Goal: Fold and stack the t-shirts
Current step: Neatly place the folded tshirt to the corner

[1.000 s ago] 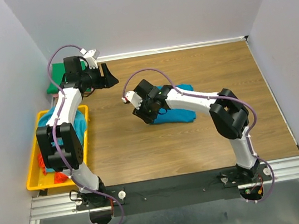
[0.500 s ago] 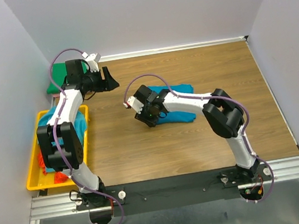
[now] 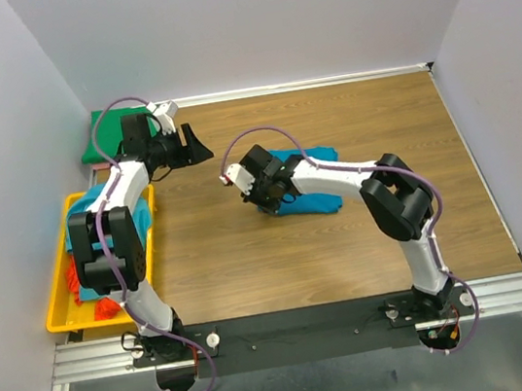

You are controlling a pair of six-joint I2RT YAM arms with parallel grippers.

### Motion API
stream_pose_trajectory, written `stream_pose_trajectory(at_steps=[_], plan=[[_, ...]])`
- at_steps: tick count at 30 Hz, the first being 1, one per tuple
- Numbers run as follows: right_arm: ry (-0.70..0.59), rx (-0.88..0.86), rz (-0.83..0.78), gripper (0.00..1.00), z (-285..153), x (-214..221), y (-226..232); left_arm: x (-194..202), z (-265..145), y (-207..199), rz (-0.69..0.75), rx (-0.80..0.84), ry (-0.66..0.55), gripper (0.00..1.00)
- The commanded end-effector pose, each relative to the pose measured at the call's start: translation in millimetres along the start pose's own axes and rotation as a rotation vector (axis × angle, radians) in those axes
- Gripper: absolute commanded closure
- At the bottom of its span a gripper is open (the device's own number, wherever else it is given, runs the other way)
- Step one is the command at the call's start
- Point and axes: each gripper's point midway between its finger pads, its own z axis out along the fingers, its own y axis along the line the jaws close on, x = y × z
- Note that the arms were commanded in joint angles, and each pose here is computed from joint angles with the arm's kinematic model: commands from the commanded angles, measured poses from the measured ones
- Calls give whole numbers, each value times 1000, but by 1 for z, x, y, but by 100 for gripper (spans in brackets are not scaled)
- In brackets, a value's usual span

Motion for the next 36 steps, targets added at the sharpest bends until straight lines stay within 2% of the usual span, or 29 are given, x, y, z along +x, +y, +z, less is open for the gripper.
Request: stream_pose_trajectory(at_steps=[1, 9, 14, 22, 30, 36], plan=[[-101, -23, 6, 99, -30, -20, -12, 15, 14, -8, -121, 94, 5, 26], [-223, -57, 14, 100, -56, -38, -16, 40, 44, -19, -293, 139, 39, 26], [-247, -48, 22, 99, -66, -41, -22, 46, 70, -43, -301, 194, 42, 25], [-264, -36, 38, 99, -69, -49, -29, 69, 110, -67, -426, 275, 65, 23], [-282, -15, 58, 99, -71, -58, -38, 97, 134, -59, -594, 215, 100, 23], [-296, -30, 69, 99, -72, -64, -37, 107, 138, -63, -662, 177, 102, 23]])
